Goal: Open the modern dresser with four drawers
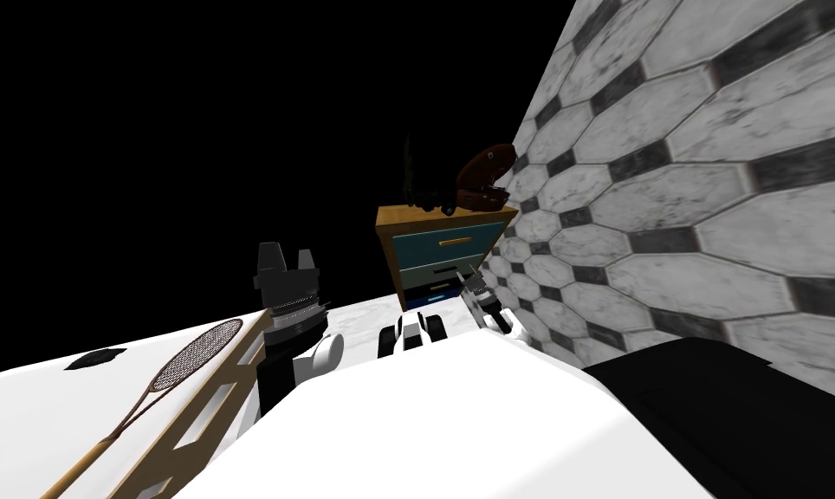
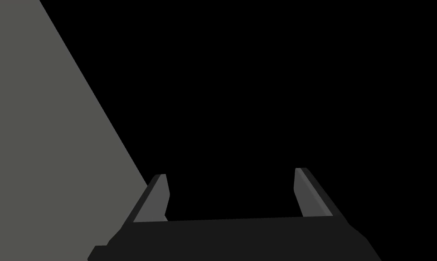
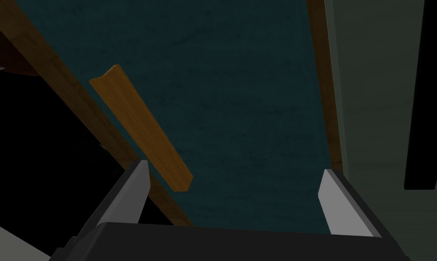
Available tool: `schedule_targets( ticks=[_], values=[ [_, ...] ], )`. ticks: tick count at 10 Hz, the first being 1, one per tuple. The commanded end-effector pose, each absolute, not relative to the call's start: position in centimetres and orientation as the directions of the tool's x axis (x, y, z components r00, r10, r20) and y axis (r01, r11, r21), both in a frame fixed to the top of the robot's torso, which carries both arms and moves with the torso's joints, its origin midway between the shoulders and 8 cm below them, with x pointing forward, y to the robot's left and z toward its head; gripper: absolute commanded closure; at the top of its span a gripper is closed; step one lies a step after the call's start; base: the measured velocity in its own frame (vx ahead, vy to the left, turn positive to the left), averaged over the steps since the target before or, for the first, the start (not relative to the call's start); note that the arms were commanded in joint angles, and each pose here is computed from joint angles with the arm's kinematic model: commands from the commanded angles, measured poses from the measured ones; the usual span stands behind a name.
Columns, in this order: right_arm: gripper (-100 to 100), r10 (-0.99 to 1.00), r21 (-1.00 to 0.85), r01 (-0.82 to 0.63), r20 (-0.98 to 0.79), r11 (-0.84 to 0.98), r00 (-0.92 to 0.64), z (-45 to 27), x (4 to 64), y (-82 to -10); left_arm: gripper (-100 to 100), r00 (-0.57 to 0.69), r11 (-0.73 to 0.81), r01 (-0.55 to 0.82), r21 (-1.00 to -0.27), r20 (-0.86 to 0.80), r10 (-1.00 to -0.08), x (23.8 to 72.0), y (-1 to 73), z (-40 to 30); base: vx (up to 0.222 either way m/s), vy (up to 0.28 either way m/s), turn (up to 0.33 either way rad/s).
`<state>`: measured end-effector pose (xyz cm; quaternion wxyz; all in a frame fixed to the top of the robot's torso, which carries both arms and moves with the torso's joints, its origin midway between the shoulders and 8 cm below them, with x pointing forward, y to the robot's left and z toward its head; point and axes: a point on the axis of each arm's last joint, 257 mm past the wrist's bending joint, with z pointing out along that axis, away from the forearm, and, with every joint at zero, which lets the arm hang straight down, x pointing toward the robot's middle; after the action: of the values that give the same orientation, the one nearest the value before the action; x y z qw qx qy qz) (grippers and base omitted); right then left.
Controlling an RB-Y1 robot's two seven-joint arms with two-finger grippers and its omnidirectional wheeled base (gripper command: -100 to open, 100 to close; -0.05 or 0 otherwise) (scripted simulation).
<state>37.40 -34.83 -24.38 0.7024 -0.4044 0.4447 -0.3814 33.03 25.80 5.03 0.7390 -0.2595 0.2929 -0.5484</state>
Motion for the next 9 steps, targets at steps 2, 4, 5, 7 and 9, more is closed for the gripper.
schedule_targets(
  ticks=[2,4,5,7,9],
  values=[
    [-100,-0.939,-0.946,0.165,-0.232,0.278,0.253,-27.2,37.2,-35.8,0,0.227,0.264,0.658,-0.705,-0.148,-0.963,33.0,25.8,5.0,0.046,0.053,-0.012],
    [-100,-0.955,-0.960,0.158,-0.191,0.230,0.226,-28.4,37.1,-36.1,0,0.227,0.264,0.658,-0.705,-0.148,-0.963,33.0,25.8,5.0,0.042,0.037,-0.012],
    [-100,-0.959,-0.964,0.162,-0.173,0.212,0.223,-28.4,37.1,-36.1,0,0.227,0.264,0.658,-0.705,-0.148,-0.963,33.0,25.8,5.0,0.038,0.035,-0.009],
    [-100,-0.970,-0.973,0.152,-0.142,0.173,0.198,-29.6,37.0,-36.3,0,0.227,0.264,0.658,-0.705,-0.148,-0.963,33.0,25.8,5.0,0.037,0.040,-0.016],
    [-100,-0.977,-0.980,0.140,-0.116,0.142,0.176,-30.8,36.8,-36.4,0,0.227,0.264,0.658,-0.705,-0.148,-0.963,33.0,25.8,5.0,0.044,0.042,-0.014]
  ],
)
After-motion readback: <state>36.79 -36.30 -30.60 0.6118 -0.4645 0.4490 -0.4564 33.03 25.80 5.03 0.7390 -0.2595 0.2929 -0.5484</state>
